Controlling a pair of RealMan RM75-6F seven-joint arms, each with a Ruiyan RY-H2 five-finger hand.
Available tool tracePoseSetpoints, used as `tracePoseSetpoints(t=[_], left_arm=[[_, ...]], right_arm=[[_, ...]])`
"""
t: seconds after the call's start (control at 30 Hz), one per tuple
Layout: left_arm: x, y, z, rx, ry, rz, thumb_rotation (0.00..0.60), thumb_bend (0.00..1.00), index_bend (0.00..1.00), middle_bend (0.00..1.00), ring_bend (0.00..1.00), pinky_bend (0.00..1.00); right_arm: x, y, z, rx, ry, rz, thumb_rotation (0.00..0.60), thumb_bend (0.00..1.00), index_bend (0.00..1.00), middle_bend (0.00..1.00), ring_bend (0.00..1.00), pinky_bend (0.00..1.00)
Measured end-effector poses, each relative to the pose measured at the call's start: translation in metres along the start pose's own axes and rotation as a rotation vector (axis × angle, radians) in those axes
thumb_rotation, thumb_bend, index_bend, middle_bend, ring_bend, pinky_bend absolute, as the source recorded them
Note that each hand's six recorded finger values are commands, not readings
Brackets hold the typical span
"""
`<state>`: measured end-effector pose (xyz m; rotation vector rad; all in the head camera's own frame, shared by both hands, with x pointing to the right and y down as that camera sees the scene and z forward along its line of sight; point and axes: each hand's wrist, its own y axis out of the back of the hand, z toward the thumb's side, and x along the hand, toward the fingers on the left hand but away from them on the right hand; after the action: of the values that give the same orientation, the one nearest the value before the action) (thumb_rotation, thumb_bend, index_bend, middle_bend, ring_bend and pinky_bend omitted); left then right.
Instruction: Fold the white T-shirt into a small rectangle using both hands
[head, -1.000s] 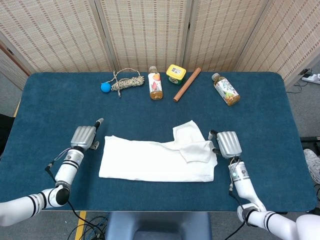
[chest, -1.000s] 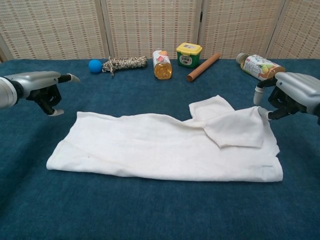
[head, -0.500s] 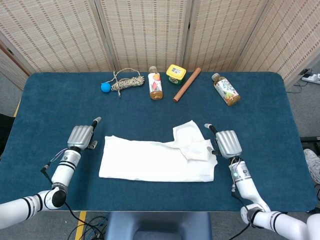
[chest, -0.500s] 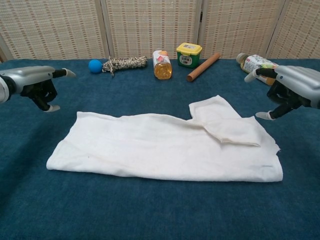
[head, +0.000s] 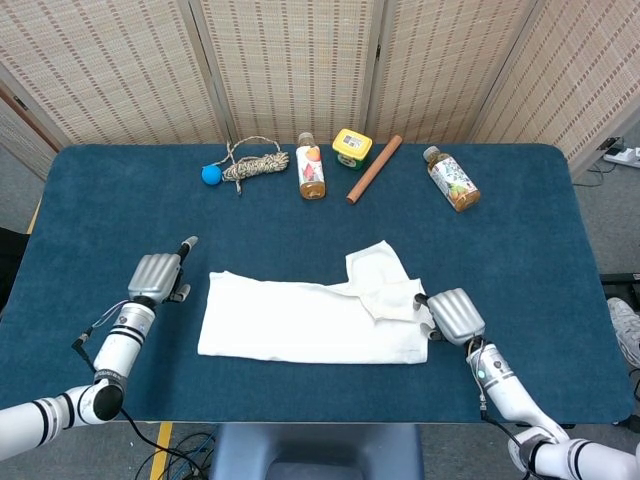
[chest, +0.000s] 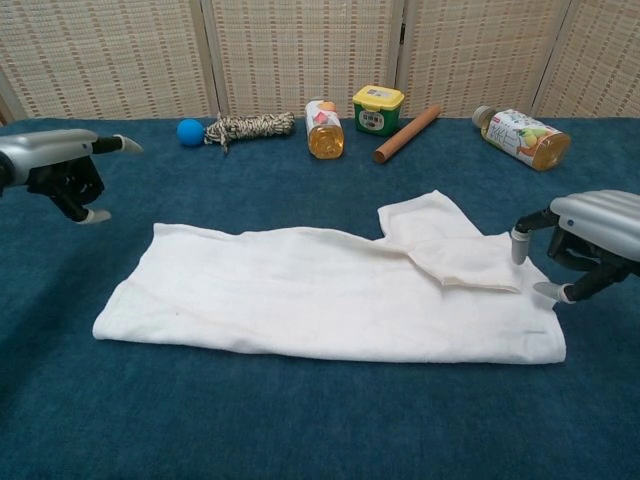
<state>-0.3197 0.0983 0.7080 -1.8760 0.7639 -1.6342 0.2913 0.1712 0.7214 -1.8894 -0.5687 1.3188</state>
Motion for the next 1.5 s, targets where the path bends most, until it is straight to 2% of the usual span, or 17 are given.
tracePoseSetpoints(t=[0.23, 0.63, 0.83, 0.93, 1.23, 1.5], left_arm=[[-0.003, 0.0, -0.008, -0.014, 0.019, -0.006, 0.6, 0.39, 0.0, 0.85, 0.82, 0.93], [-0.003, 0.0, -0.015, -0.032, 0.036, -0.009, 0.6, 0.39, 0.0, 0.85, 0.82, 0.93], [-0.004, 0.0, -0.018, -0.037, 0.041, -0.007, 0.6, 0.39, 0.0, 0.85, 0.82, 0.93], [-0.005, 0.001, -0.02, -0.043, 0.044, -0.004, 0.6, 0.39, 0.0, 0.85, 0.82, 0.93], [-0.012, 0.012, -0.03, -0.039, 0.055, 0.023, 0.6, 0.39, 0.0, 0.85, 0.82, 0.93], [-0.019, 0.014, -0.036, -0.042, 0.061, 0.028, 0.6, 0.39, 0.0, 0.85, 0.82, 0.93]], right_arm=[[-0.01, -0.01, 0.001, 0.035, 0.013, 0.021, 0.6, 0.34, 0.45, 0.94, 1.0, 1.0], [-0.02, -0.016, 0.008, 0.064, 0.036, 0.002, 0.6, 0.35, 0.48, 0.94, 1.0, 1.0], [-0.024, -0.017, 0.01, 0.068, 0.039, -0.012, 0.6, 0.42, 0.55, 0.95, 1.0, 1.0], [-0.027, -0.012, 0.011, 0.054, 0.035, -0.043, 0.6, 0.47, 0.57, 0.95, 1.0, 1.0], [-0.056, 0.022, 0.013, -0.026, -0.003, -0.171, 0.6, 0.49, 0.57, 0.95, 1.0, 1.0], [-0.086, 0.035, 0.011, -0.048, -0.048, -0.205, 0.6, 0.5, 0.57, 0.95, 1.0, 1.0]])
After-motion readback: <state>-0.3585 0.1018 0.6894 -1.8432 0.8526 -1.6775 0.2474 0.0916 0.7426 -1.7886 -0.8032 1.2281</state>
